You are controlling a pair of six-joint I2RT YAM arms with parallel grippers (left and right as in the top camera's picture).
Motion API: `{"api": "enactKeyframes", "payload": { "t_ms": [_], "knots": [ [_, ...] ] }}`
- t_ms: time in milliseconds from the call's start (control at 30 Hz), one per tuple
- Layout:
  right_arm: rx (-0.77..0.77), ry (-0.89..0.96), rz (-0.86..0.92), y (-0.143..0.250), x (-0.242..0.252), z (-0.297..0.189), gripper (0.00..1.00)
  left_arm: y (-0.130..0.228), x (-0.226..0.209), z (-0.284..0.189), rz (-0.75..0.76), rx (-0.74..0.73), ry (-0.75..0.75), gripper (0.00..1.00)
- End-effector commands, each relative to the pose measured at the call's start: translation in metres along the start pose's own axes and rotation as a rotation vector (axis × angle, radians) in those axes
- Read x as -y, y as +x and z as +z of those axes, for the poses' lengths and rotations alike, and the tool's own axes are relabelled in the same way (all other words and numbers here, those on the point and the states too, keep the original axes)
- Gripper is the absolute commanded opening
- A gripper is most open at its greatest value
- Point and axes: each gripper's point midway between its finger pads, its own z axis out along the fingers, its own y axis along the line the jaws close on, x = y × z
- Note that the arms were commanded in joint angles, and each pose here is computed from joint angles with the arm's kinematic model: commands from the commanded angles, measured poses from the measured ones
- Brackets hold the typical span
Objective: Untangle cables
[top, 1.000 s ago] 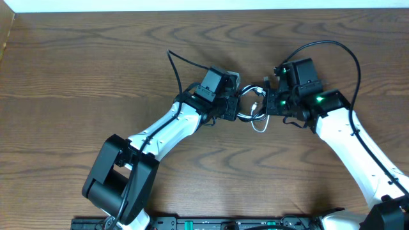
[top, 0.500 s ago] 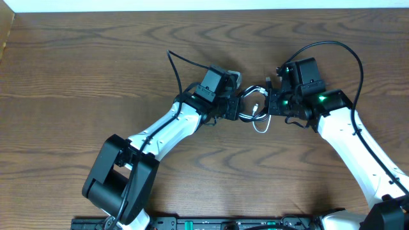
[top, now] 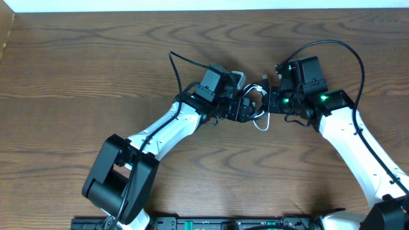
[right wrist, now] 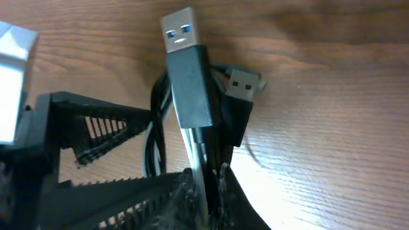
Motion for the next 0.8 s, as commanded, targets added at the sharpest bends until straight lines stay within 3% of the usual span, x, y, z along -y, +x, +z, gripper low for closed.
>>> {"api": "enactKeyframes", "payload": {
  "t_ms": [0, 67, 500, 767],
  "knots": [
    [0.02, -0.088, -0.032, -0.006, -0.019, -0.013, 0.01, 0.008, 0.004, 0.004, 0.011, -0.026, 0.037, 0.43],
    [0.02, -0.091, -0.032, -0.006, -0.02, -0.013, 0.01, 0.008, 0.004, 0.004, 0.011, -0.026, 0.037, 0.08],
    [0.029, -0.063, -0.034, -0.008, -0.015, -0.013, 0.01, 0.001, 0.005, 0.004, 0.033, 0.001, 0.043, 0.07],
    [0.041, 0.166, 0.015, -0.004, 0.027, -0.015, 0.01, -0.009, -0.014, -0.011, -0.018, 0.02, 0.046, 0.08]
  ]
}}
